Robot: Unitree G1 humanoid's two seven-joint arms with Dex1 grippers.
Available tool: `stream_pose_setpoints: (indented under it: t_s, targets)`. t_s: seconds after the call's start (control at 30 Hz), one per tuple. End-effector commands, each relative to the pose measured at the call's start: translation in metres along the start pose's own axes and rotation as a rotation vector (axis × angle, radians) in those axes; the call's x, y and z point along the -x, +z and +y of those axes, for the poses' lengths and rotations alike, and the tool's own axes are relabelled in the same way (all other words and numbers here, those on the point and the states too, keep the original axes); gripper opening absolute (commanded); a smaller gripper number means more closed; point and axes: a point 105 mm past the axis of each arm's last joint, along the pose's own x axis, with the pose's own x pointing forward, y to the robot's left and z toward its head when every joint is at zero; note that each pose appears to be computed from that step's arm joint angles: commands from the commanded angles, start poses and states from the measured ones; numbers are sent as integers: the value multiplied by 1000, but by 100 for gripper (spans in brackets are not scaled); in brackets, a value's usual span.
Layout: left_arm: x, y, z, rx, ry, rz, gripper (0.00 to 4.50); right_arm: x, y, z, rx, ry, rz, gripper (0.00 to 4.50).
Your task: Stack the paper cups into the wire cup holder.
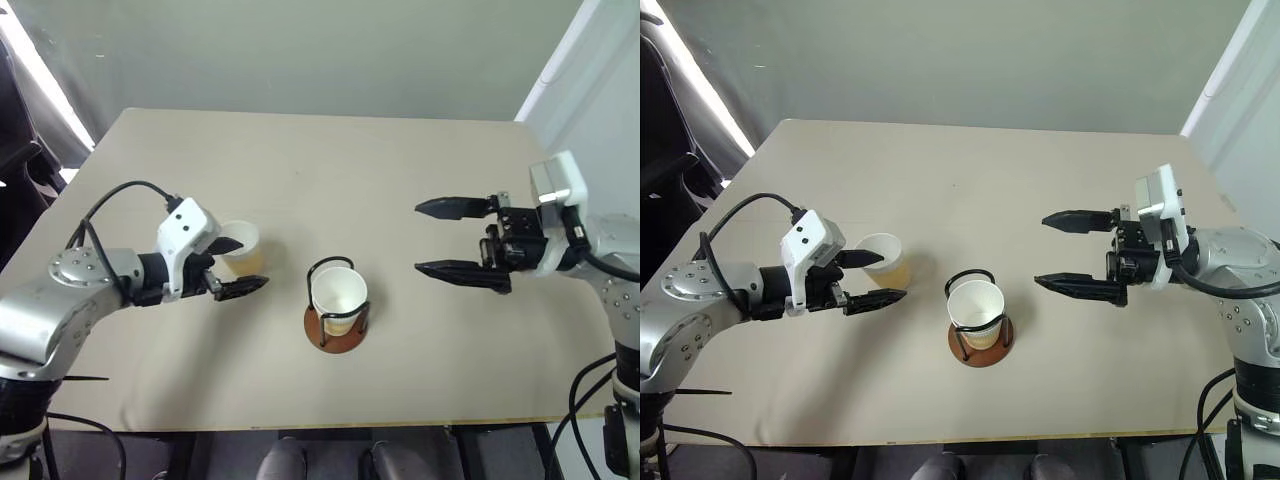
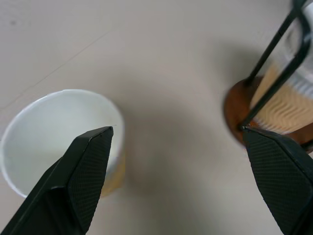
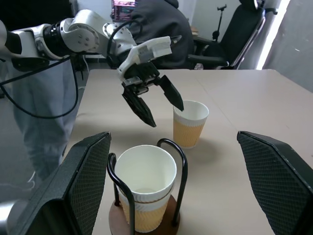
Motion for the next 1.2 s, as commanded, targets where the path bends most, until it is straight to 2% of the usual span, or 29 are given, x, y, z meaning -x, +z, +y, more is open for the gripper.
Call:
stream_pose_setpoints:
  t_s: [0.03,0.13,0.37,0.4,0.47,0.77,0.83,0.93,1.07,1.2]
  targets:
    - [10,11,6,-82,8,10,450,4,8,2,42,-27,4,416]
    - [9,7,19,-112,57,44,450,3,7,3,43,-32,8,416]
    - [-17,-7,30,-148,75,98,450,2,6,2,49,-57,18,416]
    - [-21,-7,30,-144,71,94,432,2,6,2,50,-61,21,418]
    - [-28,-7,26,-141,45,84,390,2,6,2,52,-68,26,419]
    - [-26,5,26,-152,29,42,56,4,2,2,59,-97,51,419]
    - [-22,10,23,-146,8,21,2,4,2,1,60,-100,55,419]
    - [-11,34,11,-123,-78,-75,2,5,2,1,63,-97,59,419]
    - [10,86,-27,-61,-348,-282,2,8,-1,9,54,-66,80,419]
    - [21,112,-53,-48,-533,-381,2,12,-3,9,54,-92,90,419]
